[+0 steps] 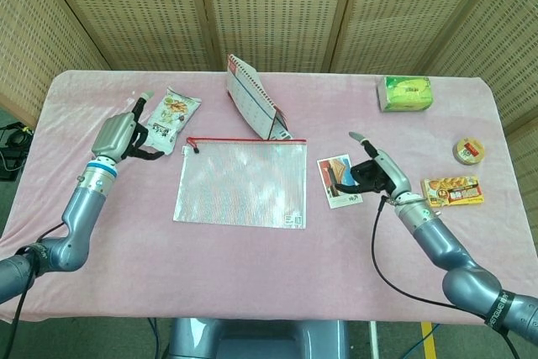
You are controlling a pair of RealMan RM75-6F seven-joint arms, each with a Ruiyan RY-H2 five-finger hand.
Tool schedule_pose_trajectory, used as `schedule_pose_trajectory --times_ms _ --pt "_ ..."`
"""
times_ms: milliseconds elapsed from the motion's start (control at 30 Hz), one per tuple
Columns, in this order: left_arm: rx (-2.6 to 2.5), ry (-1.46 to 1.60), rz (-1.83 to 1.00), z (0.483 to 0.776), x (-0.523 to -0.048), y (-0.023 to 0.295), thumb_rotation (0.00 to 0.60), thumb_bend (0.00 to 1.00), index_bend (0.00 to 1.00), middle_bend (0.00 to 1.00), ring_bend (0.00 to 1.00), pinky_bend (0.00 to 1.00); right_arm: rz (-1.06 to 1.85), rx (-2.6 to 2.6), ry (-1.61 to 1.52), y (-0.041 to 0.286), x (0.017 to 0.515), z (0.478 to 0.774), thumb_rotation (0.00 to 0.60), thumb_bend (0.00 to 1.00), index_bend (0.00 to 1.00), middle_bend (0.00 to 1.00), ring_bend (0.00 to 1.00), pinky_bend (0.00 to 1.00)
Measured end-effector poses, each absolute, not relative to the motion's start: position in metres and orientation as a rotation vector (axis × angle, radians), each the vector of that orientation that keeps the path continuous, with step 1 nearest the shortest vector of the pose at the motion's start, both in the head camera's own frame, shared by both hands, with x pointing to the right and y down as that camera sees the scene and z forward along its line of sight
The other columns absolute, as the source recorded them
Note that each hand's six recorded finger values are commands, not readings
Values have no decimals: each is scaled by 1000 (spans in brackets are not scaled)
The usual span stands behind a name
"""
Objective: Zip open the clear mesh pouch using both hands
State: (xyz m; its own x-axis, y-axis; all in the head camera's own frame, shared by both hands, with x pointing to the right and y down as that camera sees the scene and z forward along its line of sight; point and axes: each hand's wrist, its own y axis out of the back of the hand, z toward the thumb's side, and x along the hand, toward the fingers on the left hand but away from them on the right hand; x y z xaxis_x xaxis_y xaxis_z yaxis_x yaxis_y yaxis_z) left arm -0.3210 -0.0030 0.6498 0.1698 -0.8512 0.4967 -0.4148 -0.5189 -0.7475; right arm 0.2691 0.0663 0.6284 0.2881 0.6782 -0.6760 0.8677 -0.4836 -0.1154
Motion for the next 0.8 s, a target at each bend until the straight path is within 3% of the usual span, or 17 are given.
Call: schedule_pose_trajectory --times_ms 33,67,133,167,200,267,300,367,633,800 --pt "-1993 1195 -1295 646 -323 -3 600 0 0 761 774 908 -1021 2314 1427 67 272 627 600 0 51 919 950 1000" --pt "-1979 1196 -1282 643 -325 -3 600 0 0 626 642 777 -1047 2337 1438 67 275 625 600 0 70 873 910 996" --pt "-1940 1202 -1256 635 -330 0 600 0 0 291 309 466 -1128 2407 1465 68 283 621 600 0 90 715 765 887" --pt "-1919 1205 -1249 631 -335 2 600 0 0 122 134 271 -1178 2446 1481 69 287 619 600 0 95 566 614 719" --pt "-1895 1205 -1245 627 -339 6 600 0 0 24 30 124 -1237 2490 1502 70 293 617 600 0 94 392 427 492" --pt "-1832 1203 -1247 616 -353 21 600 0 0 0 0 9 -1391 2593 1571 74 310 610 600 0 88 130 129 150" --pt "-1807 1204 -1250 611 -359 29 600 0 0 0 0 0 -1456 2633 1608 77 317 606 600 0 82 42 35 45" --pt "-1759 1215 -1262 599 -371 50 600 0 0 0 0 0 -1603 2714 1701 84 334 595 600 0 76 0 0 0" --pt "-1700 1193 -1372 567 -412 141 600 0 0 0 0 0 -2075 2846 1890 147 387 568 600 0 75 0 0 0" --pt "-1675 1153 -1408 553 -428 188 600 0 0 0 0 0 -2189 2778 1962 192 411 552 600 0 81 0 0 0"
